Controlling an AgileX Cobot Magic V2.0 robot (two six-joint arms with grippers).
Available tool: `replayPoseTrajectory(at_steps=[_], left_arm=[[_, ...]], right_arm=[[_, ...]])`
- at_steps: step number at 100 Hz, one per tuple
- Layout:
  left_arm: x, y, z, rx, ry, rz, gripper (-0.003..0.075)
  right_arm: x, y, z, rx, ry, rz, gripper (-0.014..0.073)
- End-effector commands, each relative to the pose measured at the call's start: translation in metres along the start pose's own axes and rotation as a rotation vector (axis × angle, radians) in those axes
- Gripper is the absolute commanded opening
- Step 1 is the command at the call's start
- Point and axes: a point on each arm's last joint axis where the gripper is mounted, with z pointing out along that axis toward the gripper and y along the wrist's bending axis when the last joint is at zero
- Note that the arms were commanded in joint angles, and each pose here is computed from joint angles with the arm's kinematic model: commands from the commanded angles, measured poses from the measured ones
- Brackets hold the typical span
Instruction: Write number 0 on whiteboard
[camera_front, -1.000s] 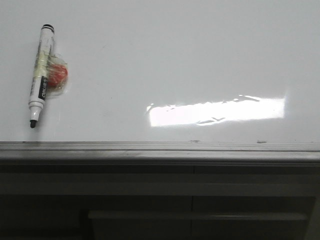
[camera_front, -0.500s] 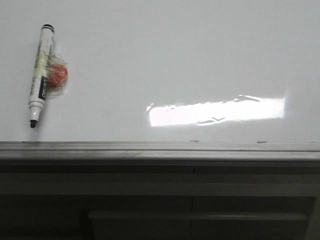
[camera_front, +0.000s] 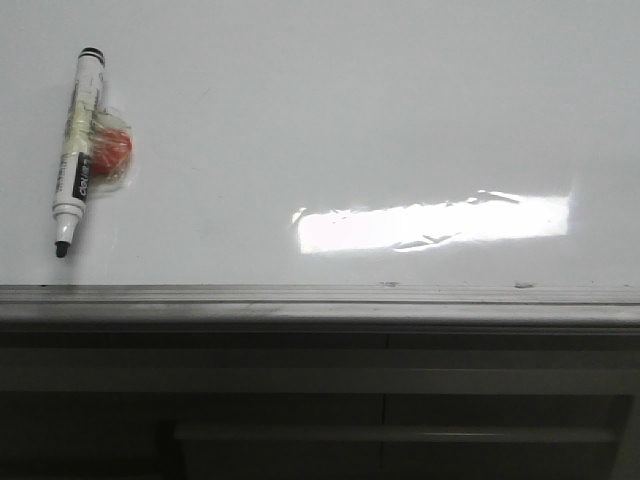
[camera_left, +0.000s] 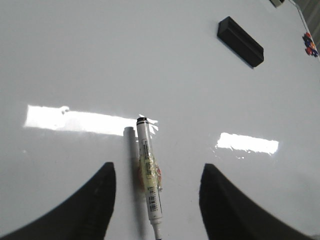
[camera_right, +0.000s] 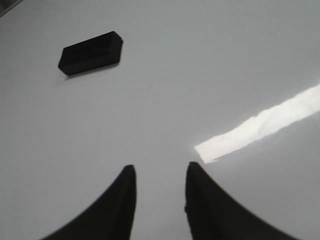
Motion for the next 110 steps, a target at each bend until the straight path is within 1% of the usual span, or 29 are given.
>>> replayPoseTrajectory(at_steps=[1, 6, 15, 23, 27, 31, 36, 45, 59, 71, 84, 110], left_arm=[[-0.023, -0.009, 0.006, 0.0, 0.021, 0.114, 0.0416], [-0.028, -0.011, 0.011, -0.006, 0.093, 0.194, 0.0398], [-0.036, -0.01, 0.025, -0.031, 0.268, 0.35, 0.0372], [-0.042, -0.005, 0.042, -0.059, 0.408, 0.409, 0.0372], [-0.047, -0.004, 0.049, -0.062, 0.447, 0.432, 0.0372], [-0.051, -0.005, 0.058, -0.056, 0.471, 0.41, 0.0372], [-0.055, -0.006, 0.068, -0.048, 0.49, 0.346, 0.0372], [-0.055, -0.008, 0.085, -0.028, 0.551, 0.221, 0.0372], [-0.042, -0.009, 0.11, 0.002, 0.642, 0.045, 0.0372], [-0.029, -0.006, 0.128, 0.007, 0.709, -0.058, 0.0372], [-0.017, -0.001, 0.144, -0.011, 0.749, -0.101, 0.0372], [-0.008, 0.004, 0.16, -0.051, 0.73, -0.098, 0.0372]], right_arm=[[-0.021, 0.01, 0.0, -0.026, 0.0, -0.1, 0.0303], [-0.021, 0.011, 0.002, -0.026, 0.05, -0.146, 0.0302], [-0.018, 0.011, 0.008, -0.017, 0.138, -0.242, 0.0302], [-0.016, 0.01, 0.012, -0.009, 0.199, -0.288, 0.0302], [-0.015, 0.01, 0.013, -0.008, 0.222, -0.317, 0.0302], [-0.015, 0.011, 0.015, -0.008, 0.244, -0.35, 0.0302], [-0.016, 0.011, 0.017, -0.008, 0.269, -0.371, 0.0302], [-0.019, 0.013, 0.021, -0.004, 0.303, -0.376, 0.0304], [-0.024, 0.015, 0.025, -0.004, 0.301, -0.372, 0.0312], [-0.025, 0.016, 0.026, -0.009, 0.3, -0.361, 0.0312], [-0.024, 0.016, 0.026, -0.01, 0.304, -0.356, 0.0312], [-0.024, 0.016, 0.026, -0.013, 0.305, -0.347, 0.0311]])
